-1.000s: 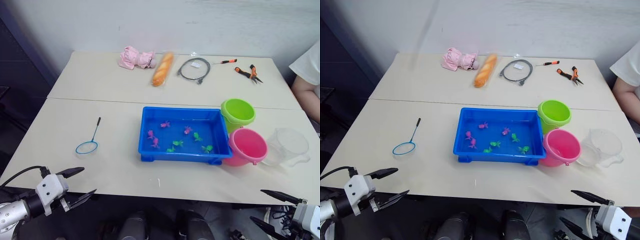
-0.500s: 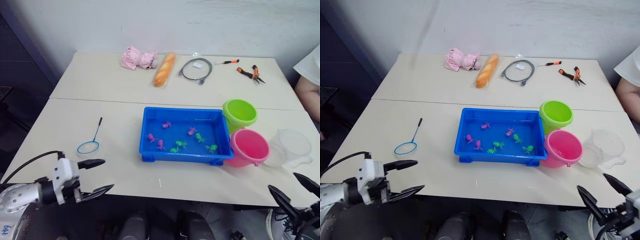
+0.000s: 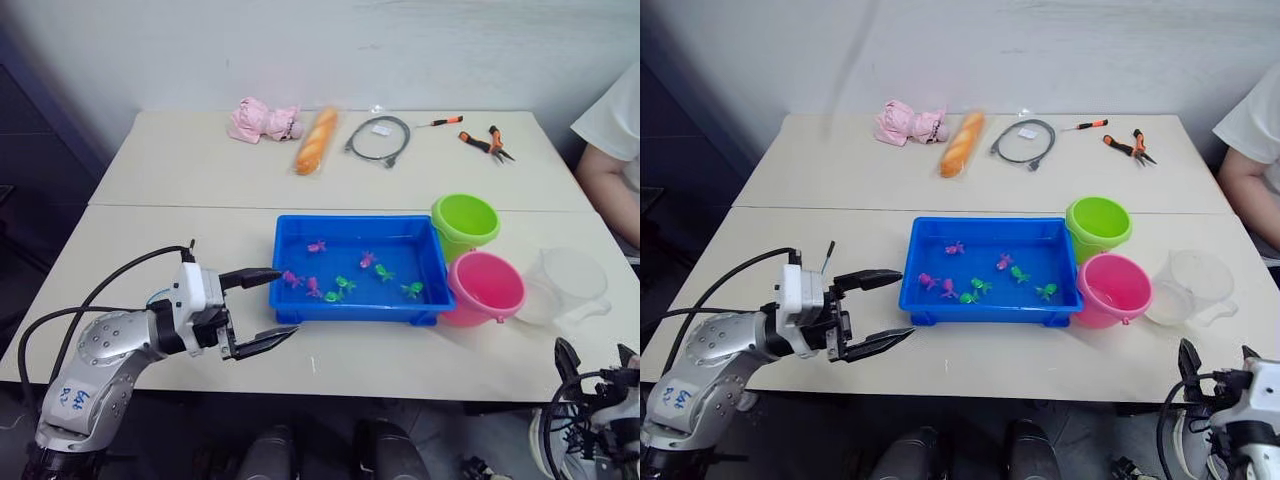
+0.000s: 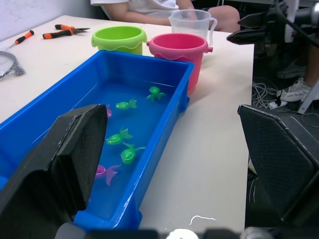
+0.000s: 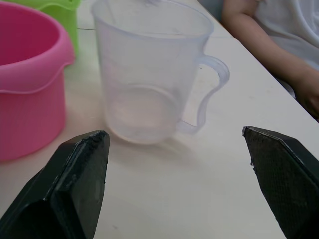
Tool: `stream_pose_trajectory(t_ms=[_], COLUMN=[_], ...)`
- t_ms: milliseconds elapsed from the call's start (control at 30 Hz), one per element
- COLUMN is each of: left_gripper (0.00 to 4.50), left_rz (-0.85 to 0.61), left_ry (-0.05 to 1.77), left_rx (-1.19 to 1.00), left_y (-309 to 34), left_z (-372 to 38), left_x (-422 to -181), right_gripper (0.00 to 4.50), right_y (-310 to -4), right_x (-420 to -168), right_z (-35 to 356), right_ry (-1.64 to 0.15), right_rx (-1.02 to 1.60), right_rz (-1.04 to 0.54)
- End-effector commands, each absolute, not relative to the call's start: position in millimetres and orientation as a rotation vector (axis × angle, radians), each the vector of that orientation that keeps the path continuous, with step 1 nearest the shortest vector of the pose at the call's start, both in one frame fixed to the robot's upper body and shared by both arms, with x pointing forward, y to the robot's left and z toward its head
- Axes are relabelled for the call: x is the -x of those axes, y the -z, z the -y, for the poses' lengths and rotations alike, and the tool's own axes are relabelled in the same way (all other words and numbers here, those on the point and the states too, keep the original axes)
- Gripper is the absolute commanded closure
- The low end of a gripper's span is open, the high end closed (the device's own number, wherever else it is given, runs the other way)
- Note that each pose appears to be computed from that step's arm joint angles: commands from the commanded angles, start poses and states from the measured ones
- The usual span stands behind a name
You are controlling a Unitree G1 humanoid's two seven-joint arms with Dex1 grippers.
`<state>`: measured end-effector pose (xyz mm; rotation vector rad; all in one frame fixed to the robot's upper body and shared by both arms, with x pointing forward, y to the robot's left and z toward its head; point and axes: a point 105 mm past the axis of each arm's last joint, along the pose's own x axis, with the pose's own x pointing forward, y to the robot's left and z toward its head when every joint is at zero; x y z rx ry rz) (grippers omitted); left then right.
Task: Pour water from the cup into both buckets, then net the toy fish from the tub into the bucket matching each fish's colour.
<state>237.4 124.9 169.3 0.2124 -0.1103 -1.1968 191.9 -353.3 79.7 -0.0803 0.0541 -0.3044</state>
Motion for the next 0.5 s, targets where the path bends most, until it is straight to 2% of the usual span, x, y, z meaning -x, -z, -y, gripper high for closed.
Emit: stream_pose_trajectory(t_ms=[33, 500], left_gripper=[0.00, 0.00], left_rz=[0.154, 0.169], left_ry=[1.210, 1.208], left_rx=[-0.223, -0.228], left_y=[-177.4, -175.5], left_z=[-116.7, -109.3], left_x=[-239.7, -243.2], right_gripper=[0.04, 0.04], right_y=[-87.3, -87.3], right_x=[-195.4, -215.4], right_z=[373.0, 394.8], right_ry=[0.388, 0.495], right_rx=[0.083, 0.036], right_rz=[-0.031, -0.010])
